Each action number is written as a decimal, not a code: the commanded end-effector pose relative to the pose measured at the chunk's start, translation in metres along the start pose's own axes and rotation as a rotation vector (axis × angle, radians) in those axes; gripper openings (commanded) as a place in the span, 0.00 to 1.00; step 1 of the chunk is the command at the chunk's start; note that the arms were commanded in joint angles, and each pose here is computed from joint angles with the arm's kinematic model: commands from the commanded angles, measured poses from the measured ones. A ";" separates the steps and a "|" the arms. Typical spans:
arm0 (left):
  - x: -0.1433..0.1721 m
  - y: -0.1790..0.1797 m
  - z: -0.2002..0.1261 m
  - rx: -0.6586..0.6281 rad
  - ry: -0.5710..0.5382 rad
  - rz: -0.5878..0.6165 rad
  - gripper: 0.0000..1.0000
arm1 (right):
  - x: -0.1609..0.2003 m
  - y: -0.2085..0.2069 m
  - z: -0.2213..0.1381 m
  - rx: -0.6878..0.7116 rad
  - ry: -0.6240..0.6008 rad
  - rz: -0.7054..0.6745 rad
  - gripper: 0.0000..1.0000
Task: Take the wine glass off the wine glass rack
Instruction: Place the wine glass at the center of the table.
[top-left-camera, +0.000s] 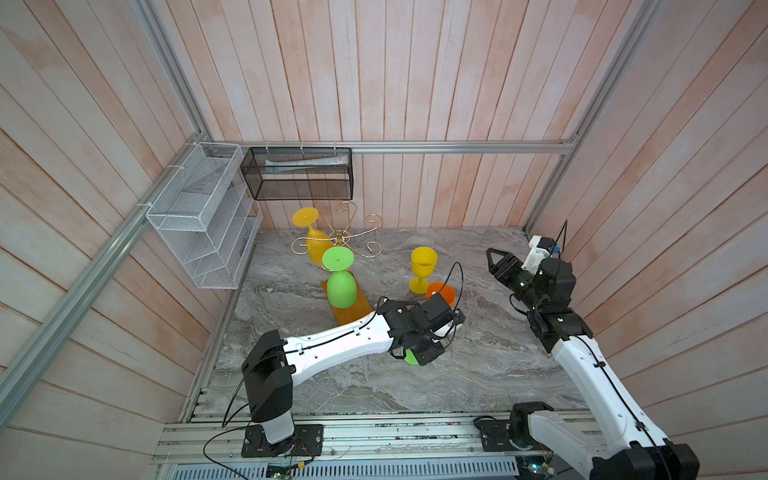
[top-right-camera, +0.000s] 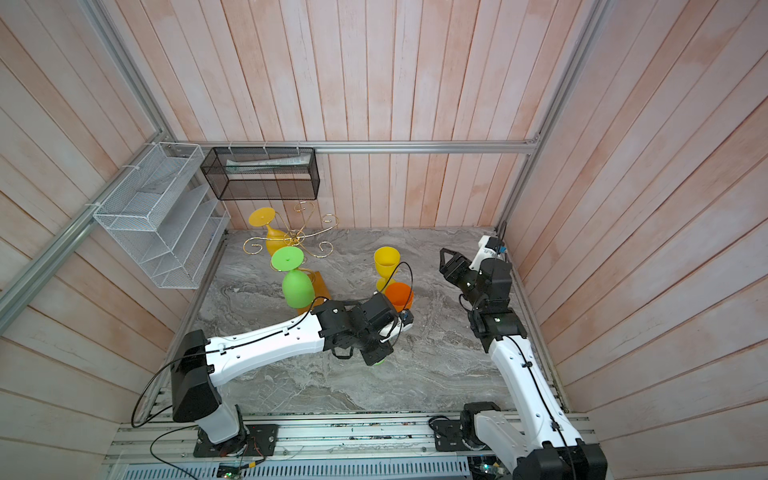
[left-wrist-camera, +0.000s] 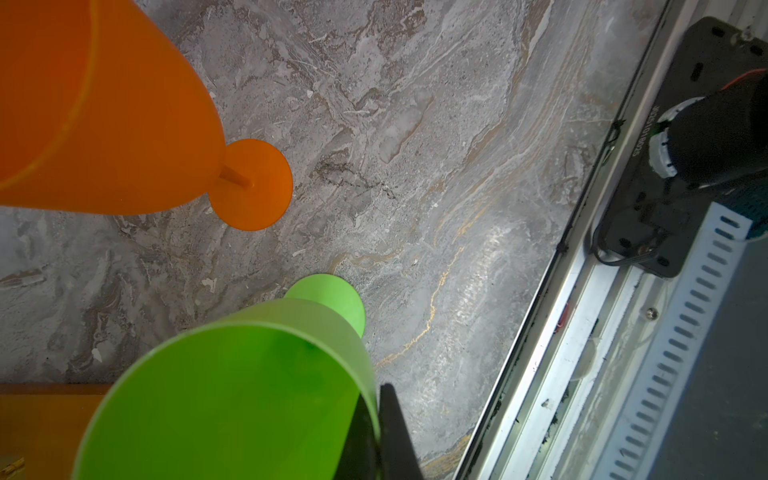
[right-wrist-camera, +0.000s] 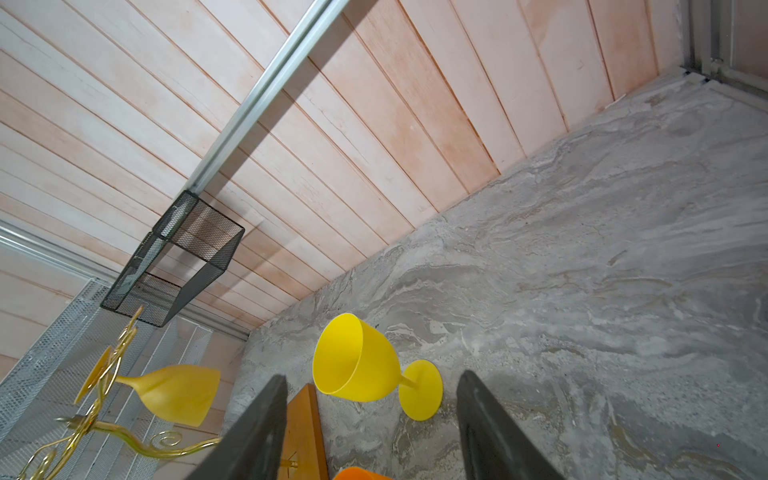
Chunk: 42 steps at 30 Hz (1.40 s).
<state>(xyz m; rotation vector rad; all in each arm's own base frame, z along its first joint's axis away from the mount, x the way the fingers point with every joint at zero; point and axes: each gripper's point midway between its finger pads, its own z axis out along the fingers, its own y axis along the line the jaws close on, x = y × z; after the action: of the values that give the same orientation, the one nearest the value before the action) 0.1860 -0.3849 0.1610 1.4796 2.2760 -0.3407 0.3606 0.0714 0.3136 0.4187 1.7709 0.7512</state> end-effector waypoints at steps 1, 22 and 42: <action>-0.009 0.002 -0.002 -0.023 -0.019 -0.010 0.12 | -0.018 0.017 -0.008 -0.010 -0.053 -0.055 0.63; -0.056 0.011 -0.077 -0.109 -0.265 -0.019 0.92 | -0.036 0.047 -0.025 -0.047 -0.109 -0.120 0.67; -0.106 0.040 -0.301 -0.116 -0.848 -0.204 1.00 | -0.029 0.071 -0.027 -0.062 -0.140 -0.221 0.69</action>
<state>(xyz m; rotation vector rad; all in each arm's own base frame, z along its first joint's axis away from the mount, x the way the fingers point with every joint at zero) 0.1917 -0.3495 0.4540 0.9238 1.7040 -0.6843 0.3415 0.0972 0.3658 0.2526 1.6788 0.6350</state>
